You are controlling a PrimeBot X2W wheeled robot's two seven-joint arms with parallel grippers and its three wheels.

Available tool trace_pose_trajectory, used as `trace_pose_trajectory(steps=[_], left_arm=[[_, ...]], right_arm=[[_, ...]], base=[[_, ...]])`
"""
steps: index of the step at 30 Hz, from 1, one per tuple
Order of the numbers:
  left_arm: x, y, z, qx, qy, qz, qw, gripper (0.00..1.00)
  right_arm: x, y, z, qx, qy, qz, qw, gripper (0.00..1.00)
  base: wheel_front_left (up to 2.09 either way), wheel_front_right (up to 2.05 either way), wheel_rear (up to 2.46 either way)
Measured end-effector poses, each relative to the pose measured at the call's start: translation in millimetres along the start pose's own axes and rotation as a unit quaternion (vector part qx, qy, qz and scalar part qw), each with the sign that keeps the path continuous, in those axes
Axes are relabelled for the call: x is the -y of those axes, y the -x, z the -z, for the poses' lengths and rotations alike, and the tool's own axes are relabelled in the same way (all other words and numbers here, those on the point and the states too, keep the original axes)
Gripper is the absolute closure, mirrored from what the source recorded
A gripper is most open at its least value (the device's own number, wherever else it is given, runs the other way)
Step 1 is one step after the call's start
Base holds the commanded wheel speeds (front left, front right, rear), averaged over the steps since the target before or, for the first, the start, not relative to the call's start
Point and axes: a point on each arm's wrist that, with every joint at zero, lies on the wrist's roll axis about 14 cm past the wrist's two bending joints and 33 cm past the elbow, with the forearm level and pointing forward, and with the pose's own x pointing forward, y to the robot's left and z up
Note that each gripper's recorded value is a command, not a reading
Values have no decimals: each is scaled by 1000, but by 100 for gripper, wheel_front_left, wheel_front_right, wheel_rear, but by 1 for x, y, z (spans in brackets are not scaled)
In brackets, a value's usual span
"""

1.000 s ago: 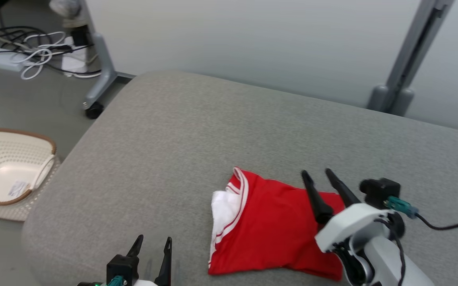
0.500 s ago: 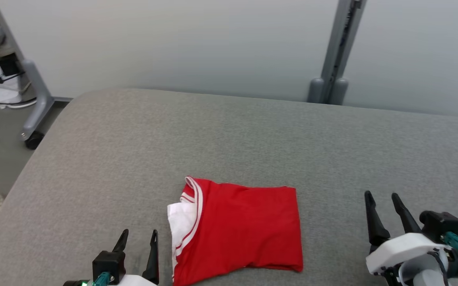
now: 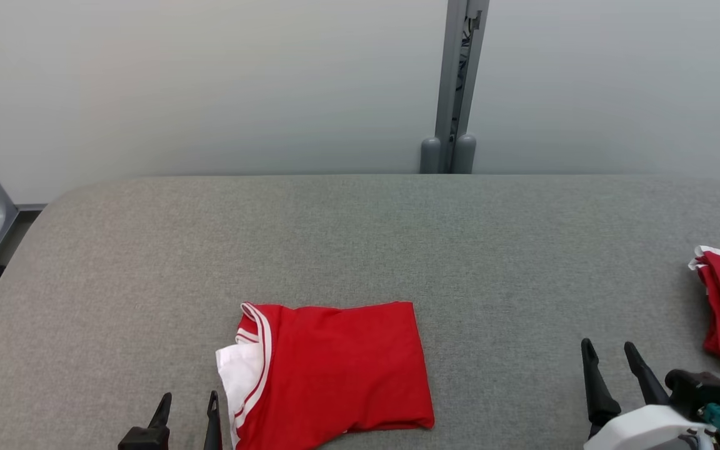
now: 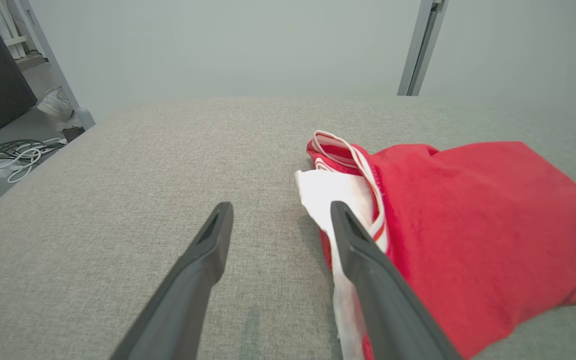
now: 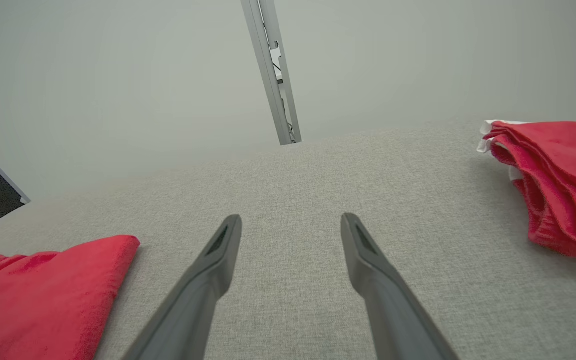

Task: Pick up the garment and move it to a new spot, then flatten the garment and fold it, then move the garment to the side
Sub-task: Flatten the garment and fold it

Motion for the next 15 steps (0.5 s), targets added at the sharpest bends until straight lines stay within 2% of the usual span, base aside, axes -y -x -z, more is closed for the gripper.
trace_pose_trajectory(steps=[9, 15], left_arm=[[-7, 12, 0, 7, -9, -6, 1000, 0], [-9, 13, -5, 17, -15, -9, 1000, 0]], right_arm=[[1, 20, 6, -4, 12, 1, 1000, 0], [-8, 24, 10, -11, 53, -20, 998, 0]], base=[[0, 0, 0], [0, 0, 0]])
